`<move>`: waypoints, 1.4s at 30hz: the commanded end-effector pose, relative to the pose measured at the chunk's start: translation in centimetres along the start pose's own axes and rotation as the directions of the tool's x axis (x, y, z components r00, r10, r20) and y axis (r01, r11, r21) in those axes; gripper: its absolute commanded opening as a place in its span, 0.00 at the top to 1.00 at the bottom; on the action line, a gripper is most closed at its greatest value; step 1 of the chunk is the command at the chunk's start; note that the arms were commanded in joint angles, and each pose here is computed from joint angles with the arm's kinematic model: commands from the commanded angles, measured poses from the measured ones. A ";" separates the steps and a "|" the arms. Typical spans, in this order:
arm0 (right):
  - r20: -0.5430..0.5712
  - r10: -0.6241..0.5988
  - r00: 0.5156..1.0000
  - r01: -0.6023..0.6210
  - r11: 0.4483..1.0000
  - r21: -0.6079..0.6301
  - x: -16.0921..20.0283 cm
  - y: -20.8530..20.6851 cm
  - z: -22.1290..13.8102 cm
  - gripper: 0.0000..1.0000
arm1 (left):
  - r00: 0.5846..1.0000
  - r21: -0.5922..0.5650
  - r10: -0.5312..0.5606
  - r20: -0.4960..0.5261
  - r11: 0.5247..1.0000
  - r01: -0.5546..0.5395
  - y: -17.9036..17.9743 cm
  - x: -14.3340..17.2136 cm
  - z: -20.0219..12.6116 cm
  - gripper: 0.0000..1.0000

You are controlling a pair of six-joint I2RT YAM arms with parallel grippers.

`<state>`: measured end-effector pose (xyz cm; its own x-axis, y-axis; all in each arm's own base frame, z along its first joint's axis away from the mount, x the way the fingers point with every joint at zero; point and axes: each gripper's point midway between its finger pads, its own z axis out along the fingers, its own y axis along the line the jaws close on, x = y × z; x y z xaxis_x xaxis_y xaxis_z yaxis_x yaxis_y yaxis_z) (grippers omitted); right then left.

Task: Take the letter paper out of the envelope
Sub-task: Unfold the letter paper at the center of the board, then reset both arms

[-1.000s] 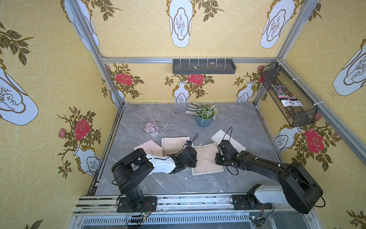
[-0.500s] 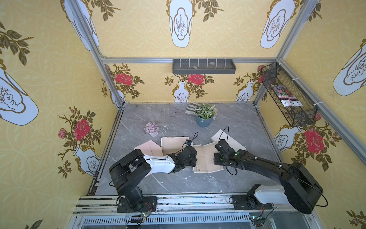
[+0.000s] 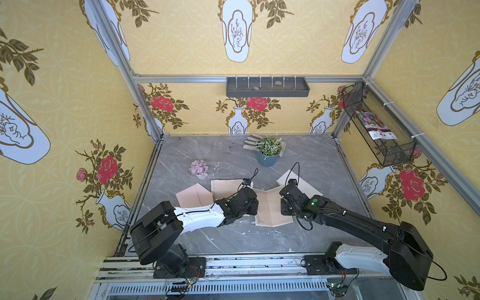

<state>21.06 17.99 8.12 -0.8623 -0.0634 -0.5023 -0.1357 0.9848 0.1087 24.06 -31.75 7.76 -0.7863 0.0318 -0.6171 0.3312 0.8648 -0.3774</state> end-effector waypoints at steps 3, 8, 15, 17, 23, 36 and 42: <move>0.073 -0.021 0.997 0.023 0.999 -0.034 -1.3 0.4 -0.6 0.40 | 0.998 -0.032 0.043 0.046 0.999 -0.042 1.0 -0.9 -2.0 0.60; 0.142 -0.004 0.990 0.020 0.994 -0.109 -4.4 -0.3 -1.2 0.30 | 0.988 -0.092 0.077 0.136 0.994 -0.065 2.5 -2.4 -5.1 0.27; 0.252 0.152 0.956 -0.102 0.974 -0.201 -11.1 -6.8 -0.9 0.03 | 0.959 -0.093 0.008 0.284 0.995 0.019 8.0 -7.2 -9.4 0.01; 0.300 0.124 0.946 -0.087 0.987 -0.134 -12.2 -8.3 -0.8 0.02 | 0.949 -0.121 -0.028 0.313 0.990 0.070 10.8 -8.6 -10.6 0.01; 0.414 0.022 0.910 -0.050 0.997 0.058 -14.0 -12.7 0.7 0.03 | 0.928 -0.341 0.038 0.370 0.935 0.098 18.3 -12.4 -13.3 0.01; 0.547 0.059 0.835 -0.146 0.982 0.117 -11.9 -18.6 4.0 0.03 | 0.875 -0.557 0.137 0.464 0.813 0.168 29.5 -11.9 -15.8 0.01; 0.585 0.013 0.811 -0.162 0.966 0.203 -12.4 -20.1 3.6 0.02 | 0.867 -0.617 0.214 0.451 0.776 0.129 31.5 -10.7 -14.1 0.01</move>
<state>35.33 0.76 7.12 -0.5076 0.0820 -0.8577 0.0636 0.9963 0.0576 33.95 1.67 11.33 -0.4578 -0.0765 -0.8857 -0.1643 0.9864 -0.0003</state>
